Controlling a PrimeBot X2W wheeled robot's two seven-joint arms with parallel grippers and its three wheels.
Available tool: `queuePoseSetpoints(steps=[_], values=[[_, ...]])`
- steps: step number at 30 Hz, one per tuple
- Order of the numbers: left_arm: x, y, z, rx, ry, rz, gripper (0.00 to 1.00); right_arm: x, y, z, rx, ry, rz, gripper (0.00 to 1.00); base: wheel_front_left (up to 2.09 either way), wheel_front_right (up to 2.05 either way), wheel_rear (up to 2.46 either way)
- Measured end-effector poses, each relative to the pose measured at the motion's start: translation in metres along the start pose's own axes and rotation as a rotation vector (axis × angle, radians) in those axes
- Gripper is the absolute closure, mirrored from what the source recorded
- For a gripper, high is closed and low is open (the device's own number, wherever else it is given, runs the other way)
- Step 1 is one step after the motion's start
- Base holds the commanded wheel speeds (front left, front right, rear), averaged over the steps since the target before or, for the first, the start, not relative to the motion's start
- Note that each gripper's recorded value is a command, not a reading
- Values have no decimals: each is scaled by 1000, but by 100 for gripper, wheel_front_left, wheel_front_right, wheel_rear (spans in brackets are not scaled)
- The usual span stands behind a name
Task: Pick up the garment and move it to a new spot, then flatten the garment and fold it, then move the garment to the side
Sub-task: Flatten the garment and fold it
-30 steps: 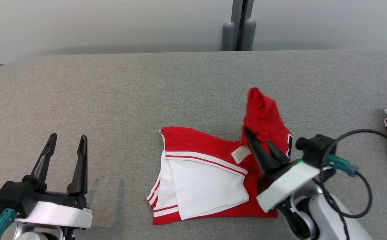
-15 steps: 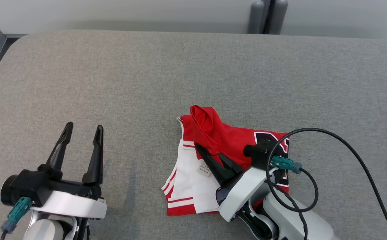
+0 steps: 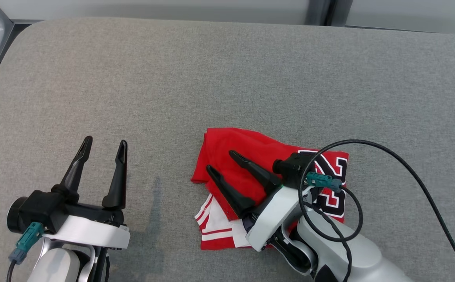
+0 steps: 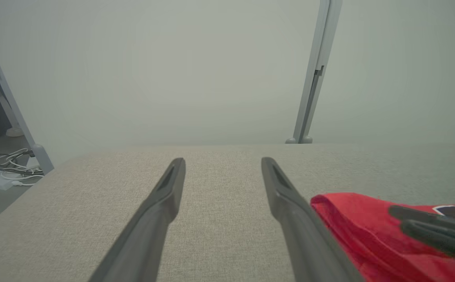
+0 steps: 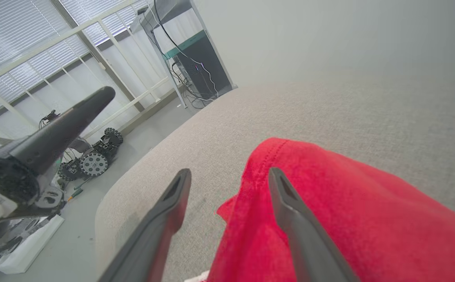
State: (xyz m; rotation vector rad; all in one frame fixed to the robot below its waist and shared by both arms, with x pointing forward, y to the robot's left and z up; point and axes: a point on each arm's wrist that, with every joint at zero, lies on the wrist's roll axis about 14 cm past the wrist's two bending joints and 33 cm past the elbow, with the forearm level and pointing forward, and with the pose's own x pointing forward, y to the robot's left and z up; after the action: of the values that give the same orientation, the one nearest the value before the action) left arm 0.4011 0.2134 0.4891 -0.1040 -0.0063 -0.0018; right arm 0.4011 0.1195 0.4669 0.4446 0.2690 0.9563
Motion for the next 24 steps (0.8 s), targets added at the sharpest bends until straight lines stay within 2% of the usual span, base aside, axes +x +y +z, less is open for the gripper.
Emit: queuePoseSetpoints(steps=[5,9,14,20,24], values=[[1,-2,5,4,-15,-8,0,0,2,45,-61,-129,0,0,0,0,0],[1,-4,10,3,-31,-13,0,-17,-18,76,-111,-232,-86,0,0,0,0],[-4,-5,14,3,-42,-15,0,-60,-63,103,-182,-318,-256,0,0,0,0],[-12,-6,18,7,-50,-15,0,-128,-110,112,-250,-348,-476,0,0,0,0],[-17,-7,19,9,-54,-17,0,-173,-130,115,-283,-351,-607,0,0,0,0]])
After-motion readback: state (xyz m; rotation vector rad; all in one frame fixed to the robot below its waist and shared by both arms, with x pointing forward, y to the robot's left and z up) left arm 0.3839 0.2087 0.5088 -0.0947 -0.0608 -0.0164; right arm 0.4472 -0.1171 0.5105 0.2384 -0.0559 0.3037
